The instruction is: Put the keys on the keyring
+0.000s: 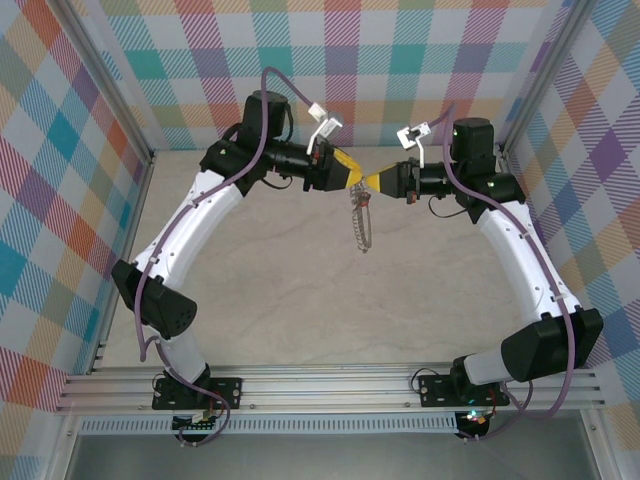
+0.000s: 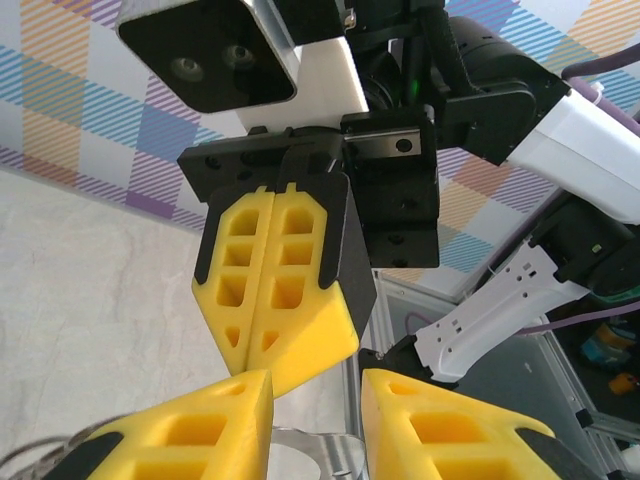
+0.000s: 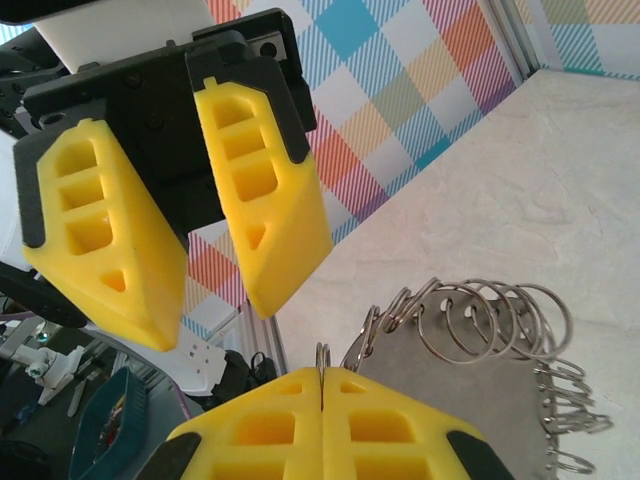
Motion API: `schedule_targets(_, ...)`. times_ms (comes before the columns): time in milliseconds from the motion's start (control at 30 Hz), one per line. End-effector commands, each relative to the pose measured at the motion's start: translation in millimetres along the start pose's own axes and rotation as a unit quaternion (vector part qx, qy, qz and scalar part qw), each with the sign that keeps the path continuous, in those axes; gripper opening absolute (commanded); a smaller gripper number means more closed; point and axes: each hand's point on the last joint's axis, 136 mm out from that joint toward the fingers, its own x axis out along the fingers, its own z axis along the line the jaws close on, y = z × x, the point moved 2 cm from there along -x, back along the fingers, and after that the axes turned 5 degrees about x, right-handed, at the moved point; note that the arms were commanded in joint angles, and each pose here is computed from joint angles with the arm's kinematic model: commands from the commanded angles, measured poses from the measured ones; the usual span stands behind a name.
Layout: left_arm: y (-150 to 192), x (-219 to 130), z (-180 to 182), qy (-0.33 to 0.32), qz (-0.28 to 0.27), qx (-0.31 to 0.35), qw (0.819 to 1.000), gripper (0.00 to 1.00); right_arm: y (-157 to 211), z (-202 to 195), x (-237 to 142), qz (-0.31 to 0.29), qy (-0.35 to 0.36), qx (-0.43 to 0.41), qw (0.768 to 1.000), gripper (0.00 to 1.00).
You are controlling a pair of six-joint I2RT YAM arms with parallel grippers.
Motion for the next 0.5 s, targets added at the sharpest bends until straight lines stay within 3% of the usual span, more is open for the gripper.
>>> schedule_targets(0, -8.8, -5.4, -13.7, 0.005, -0.01, 0.013, 1.0, 0.29, -6.2, 10.1, -2.6, -0.011, -0.013, -0.029, 0.999, 0.0)
schedule_targets(467, 5.2, 5.3, -1.9, 0.008, 0.004, -0.005, 1.0, 0.29, -7.3, 13.9, -3.6, -0.013, -0.019, -0.031, 0.999, 0.0)
